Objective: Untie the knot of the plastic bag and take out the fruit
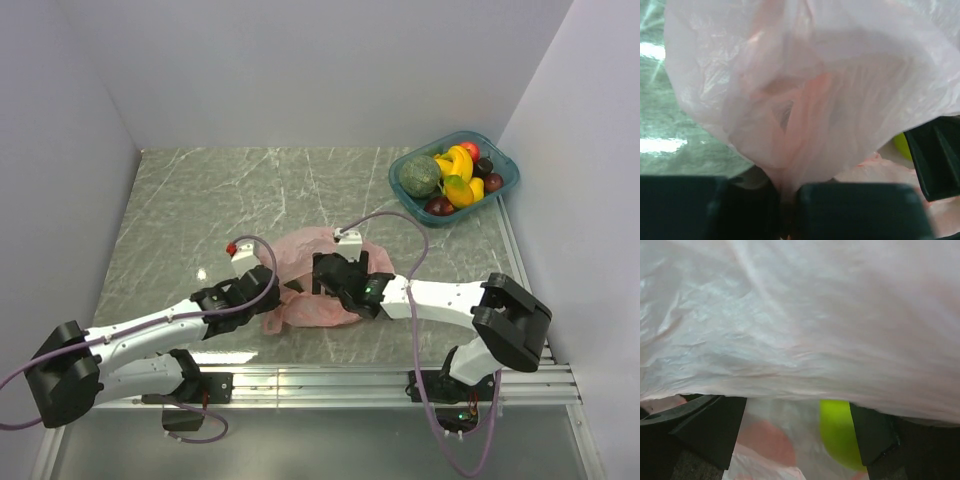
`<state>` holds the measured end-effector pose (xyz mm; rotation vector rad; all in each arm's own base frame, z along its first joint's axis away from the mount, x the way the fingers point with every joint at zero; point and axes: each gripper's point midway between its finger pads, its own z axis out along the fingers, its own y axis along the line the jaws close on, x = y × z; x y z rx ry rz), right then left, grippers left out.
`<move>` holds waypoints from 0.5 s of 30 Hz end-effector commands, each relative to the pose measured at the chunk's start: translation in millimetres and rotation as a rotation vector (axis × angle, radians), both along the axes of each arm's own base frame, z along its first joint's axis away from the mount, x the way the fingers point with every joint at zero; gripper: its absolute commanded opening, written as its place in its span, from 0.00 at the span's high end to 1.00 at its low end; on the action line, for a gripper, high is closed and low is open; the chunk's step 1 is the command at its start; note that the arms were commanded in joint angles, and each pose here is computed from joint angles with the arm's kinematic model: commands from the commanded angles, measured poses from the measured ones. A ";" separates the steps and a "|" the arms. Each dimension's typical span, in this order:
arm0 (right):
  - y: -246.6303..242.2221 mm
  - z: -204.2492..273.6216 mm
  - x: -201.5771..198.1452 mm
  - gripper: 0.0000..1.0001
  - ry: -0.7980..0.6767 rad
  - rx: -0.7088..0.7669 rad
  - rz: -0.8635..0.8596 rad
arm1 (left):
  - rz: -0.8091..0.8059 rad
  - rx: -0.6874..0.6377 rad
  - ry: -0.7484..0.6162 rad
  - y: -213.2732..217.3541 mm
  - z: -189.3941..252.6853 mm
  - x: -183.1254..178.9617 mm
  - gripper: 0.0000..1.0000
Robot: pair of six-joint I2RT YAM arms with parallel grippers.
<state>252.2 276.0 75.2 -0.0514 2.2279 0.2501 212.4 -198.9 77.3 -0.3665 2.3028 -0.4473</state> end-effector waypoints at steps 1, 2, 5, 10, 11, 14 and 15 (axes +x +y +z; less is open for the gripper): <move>-16.6 32.4 5.7 0.12 -0.072 -0.026 -0.136 | -0.028 -0.034 -0.029 -12.1 12.2 6.5 0.90; -15.7 35.8 5.7 0.12 -0.072 -0.033 -0.130 | -0.045 -0.029 -0.023 -13.8 11.5 4.8 0.97; -17.4 37.1 5.9 0.12 -0.060 -0.062 -0.133 | -0.067 -0.024 -0.018 -15.4 13.2 3.1 0.99; -23.3 30.4 -2.9 0.12 -0.006 -0.136 -0.095 | -0.100 -0.008 -0.005 -14.3 17.5 -2.2 0.99; -27.8 26.8 -6.1 0.12 0.010 -0.153 -0.098 | -0.110 0.000 -0.002 -13.7 17.0 -3.4 1.00; -35.9 16.5 -14.8 0.12 0.048 -0.170 -0.104 | -0.129 -0.001 0.006 -13.8 17.0 -7.1 1.00; -36.3 12.6 -17.6 0.11 0.064 -0.173 -0.098 | -0.131 -0.003 0.007 -14.0 17.2 -7.7 0.99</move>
